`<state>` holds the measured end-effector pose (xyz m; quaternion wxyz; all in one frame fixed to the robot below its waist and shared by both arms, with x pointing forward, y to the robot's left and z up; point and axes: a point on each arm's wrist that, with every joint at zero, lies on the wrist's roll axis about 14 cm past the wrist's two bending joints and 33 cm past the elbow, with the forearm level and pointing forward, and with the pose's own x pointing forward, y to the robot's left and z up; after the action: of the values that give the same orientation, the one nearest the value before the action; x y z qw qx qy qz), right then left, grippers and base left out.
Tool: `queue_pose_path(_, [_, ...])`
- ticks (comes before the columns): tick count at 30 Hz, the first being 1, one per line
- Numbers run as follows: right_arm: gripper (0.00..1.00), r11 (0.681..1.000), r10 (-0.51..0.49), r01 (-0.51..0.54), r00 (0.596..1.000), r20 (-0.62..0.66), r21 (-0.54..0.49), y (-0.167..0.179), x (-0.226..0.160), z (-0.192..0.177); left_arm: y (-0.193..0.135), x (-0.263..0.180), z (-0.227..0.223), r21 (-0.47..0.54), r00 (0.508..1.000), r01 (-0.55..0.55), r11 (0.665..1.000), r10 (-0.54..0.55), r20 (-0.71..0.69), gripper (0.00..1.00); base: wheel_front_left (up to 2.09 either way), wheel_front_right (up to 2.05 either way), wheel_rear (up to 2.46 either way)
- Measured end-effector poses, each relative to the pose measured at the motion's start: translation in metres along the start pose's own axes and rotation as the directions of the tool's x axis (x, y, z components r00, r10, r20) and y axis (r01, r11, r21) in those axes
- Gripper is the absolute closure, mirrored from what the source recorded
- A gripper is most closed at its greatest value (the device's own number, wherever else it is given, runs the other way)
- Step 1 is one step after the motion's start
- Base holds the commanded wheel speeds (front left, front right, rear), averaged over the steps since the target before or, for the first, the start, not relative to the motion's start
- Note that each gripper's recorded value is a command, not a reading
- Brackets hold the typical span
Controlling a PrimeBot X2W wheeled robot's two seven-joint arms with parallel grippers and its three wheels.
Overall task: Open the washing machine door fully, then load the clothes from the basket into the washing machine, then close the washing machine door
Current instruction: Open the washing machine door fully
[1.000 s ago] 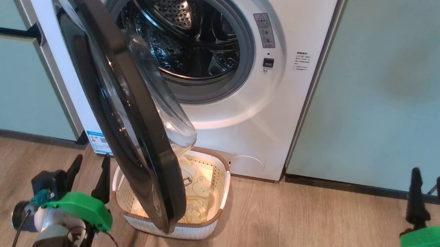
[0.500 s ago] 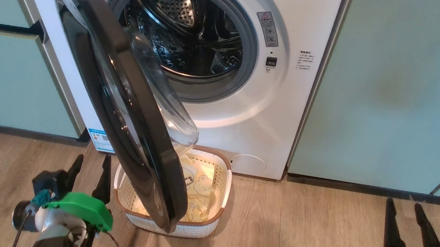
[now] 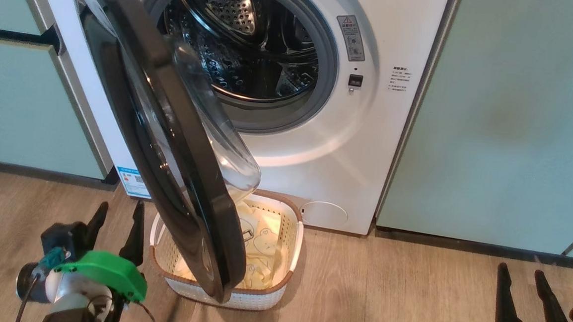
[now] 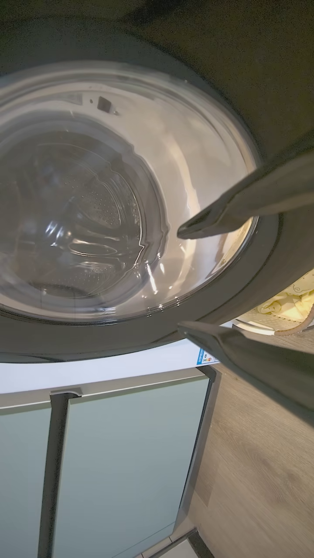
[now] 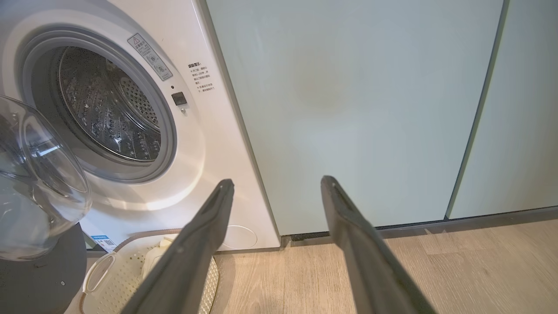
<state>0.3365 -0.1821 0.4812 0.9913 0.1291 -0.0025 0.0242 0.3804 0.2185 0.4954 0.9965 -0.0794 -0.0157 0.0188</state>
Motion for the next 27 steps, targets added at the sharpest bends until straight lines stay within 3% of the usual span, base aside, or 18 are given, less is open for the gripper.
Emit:
queue_pose_path(2, [0.0,1.0,0.002,-0.002,1.0,-0.001,0.0,0.001,0.0,0.0,0.001,0.0,0.0,-0.007,1.0,-0.005,1.0,0.005,-0.001,0.0,0.0,0.0,0.0])
queue_pose_path(3, [0.0,1.0,0.002,-0.002,1.0,-0.001,0.0,0.001,0.0,0.0,0.002,0.0,0.0,-0.008,1.0,-0.006,1.0,0.006,0.0,0.11,0.0,0.0,0.0])
queue_pose_path(4, [0.0,1.0,0.002,-0.002,1.0,-0.001,0.0,0.001,0.0,0.0,0.002,0.0,0.0,-0.008,1.0,-0.008,1.0,0.008,0.0,0.49,0.0,0.0,0.0])
queue_pose_path(6, [0.0,1.0,0.003,-0.003,1.0,-0.002,0.0,0.001,0.001,-0.001,0.004,0.0,0.0,-0.008,1.0,-0.012,1.0,0.012,0.001,1.0,0.0,0.0,0.0])
queue_pose_path(12, [0.0,1.0,0.004,-0.004,1.0,-0.004,0.0,0.001,0.001,-0.001,0.025,0.0,0.017,-0.063,0.994,-0.086,0.994,0.09,0.059,1.0,0.0,0.0,0.0])
queue_pose_path(17, [0.0,1.0,0.014,-0.014,1.0,-0.005,0.0,0.004,0.002,-0.002,0.046,0.01,0.061,-0.135,0.967,-0.145,0.98,0.17,0.189,1.0,0.0,0.0,0.0])
queue_pose_path(23, [0.0,0.999,0.037,-0.037,0.999,-0.014,-0.001,0.012,0.004,-0.004,0.035,0.026,0.158,-0.139,0.899,-0.066,0.988,0.119,0.421,1.0,0.0,0.0,0.0])
queue_pose_path(24, [0.0,0.999,0.044,-0.044,0.999,-0.02,0.0,0.014,0.004,-0.006,0.025,0.026,0.194,-0.135,0.863,-0.024,0.991,0.089,0.498,1.0,0.0,0.0,0.0])
queue_pose_path(27, [0.0,0.999,0.05,-0.05,0.998,-0.023,-0.002,0.015,0.004,-0.007,0.005,0.019,0.24,-0.117,0.805,0.047,0.992,0.032,0.592,1.0,0.0,0.0,0.0])
